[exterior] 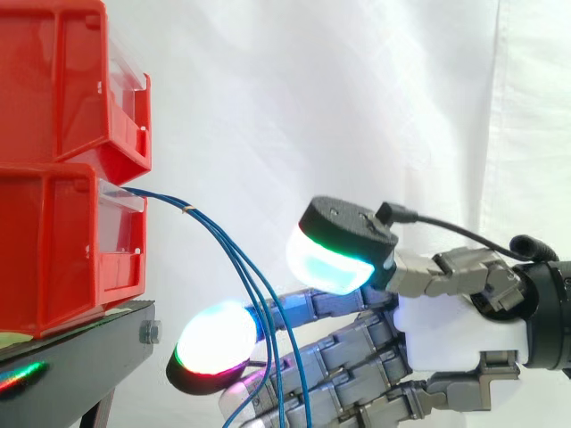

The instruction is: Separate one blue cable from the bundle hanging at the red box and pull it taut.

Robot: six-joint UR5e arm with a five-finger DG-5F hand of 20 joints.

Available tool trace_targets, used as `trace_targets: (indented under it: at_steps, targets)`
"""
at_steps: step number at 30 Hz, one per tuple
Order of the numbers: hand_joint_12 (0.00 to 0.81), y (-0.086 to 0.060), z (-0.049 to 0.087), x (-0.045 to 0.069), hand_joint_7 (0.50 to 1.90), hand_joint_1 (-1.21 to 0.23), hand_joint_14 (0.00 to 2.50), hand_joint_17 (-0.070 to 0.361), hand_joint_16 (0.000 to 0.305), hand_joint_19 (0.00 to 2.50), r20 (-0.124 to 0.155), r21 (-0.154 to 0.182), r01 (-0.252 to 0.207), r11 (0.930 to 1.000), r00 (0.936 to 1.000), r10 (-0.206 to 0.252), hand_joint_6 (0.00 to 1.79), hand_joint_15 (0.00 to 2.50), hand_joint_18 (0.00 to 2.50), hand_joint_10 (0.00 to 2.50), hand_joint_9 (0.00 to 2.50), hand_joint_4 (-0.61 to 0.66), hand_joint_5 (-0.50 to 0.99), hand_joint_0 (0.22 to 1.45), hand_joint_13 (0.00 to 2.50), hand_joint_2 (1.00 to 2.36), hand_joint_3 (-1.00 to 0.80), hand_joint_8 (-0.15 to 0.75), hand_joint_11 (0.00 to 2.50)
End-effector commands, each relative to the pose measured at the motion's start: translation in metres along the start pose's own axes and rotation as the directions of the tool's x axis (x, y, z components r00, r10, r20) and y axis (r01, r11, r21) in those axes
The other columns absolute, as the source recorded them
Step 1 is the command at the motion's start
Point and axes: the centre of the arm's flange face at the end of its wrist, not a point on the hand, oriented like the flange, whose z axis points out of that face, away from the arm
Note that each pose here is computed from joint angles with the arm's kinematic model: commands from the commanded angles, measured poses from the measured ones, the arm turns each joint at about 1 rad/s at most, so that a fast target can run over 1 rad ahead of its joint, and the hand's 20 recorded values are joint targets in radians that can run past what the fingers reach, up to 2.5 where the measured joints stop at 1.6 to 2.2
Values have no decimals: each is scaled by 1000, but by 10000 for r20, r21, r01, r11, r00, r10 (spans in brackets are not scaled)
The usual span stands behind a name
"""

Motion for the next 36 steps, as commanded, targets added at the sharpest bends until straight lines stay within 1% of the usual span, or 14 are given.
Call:
trace_targets:
  at_steps: [1,3,5,6,11,13,17,22,23,27,29,31,32,36]
  targets:
    - [309,0,1,3,835,-643,10,85,38,221,-184,-72,-203,9998,9996,201,502,247,506,4,645,222,-166,487,651,1000,-500,240,177]
    - [313,0,1,3,849,-638,9,86,38,221,-229,-89,-207,9997,9995,205,502,256,510,6,655,230,-160,486,660,1000,-500,246,186]
    - [313,2,2,3,858,-649,9,86,38,226,-270,-208,-301,9993,9992,295,502,259,516,4,669,234,-159,492,668,1000,-500,247,196]
    - [312,3,3,4,862,-653,9,85,38,234,-345,-312,-421,9986,9986,410,502,267,519,4,668,233,-158,495,668,1000,-500,247,192]
    - [304,4,4,6,872,-697,10,81,36,247,-568,-393,-735,9965,9958,713,502,276,520,5,673,230,-157,531,678,1000,-500,239,209]
    - [303,4,4,8,874,-701,10,81,36,242,-630,-423,-759,9962,9953,731,502,279,529,5,674,229,-156,534,681,1000,-500,239,209]
    - [301,5,4,10,877,-706,10,80,35,254,-860,-468,-786,9958,9935,744,502,295,541,5,679,228,-155,544,699,1000,-500,237,217]
    - [296,6,5,12,888,-716,13,78,35,273,-1071,-579,-1035,9929,9895,969,502,296,552,5,684,230,-152,561,699,1000,-500,234,221]
    - [293,8,6,13,893,-716,10,77,34,276,-1196,-654,-1289,9895,9855,1205,502,299,549,5,685,225,-151,576,700,1000,-500,231,222]
    - [292,9,8,14,898,-719,11,77,34,275,-1356,-767,-1538,9851,9805,1425,502,304,554,5,686,220,-151,588,700,1000,-500,229,224]
    - [292,12,9,17,904,-719,11,77,34,283,-1561,-923,-1847,9785,9732,1689,502,308,556,6,687,223,-151,595,703,1000,-500,229,224]
    - [287,12,10,16,910,-720,11,77,34,293,-1562,-966,-1965,9757,9712,1802,502,316,560,6,689,218,-150,598,706,1001,-489,230,236]
    - [289,13,10,17,912,-720,11,77,34,293,-1595,-1006,-2086,9728,9685,1912,502,310,560,6,690,219,-149,600,706,1000,-487,227,230]
    - [288,13,10,16,941,-716,11,77,34,300,-1600,-1033,-2107,9721,9681,1929,502,315,566,6,697,220,-146,613,710,1002,-466,229,240]
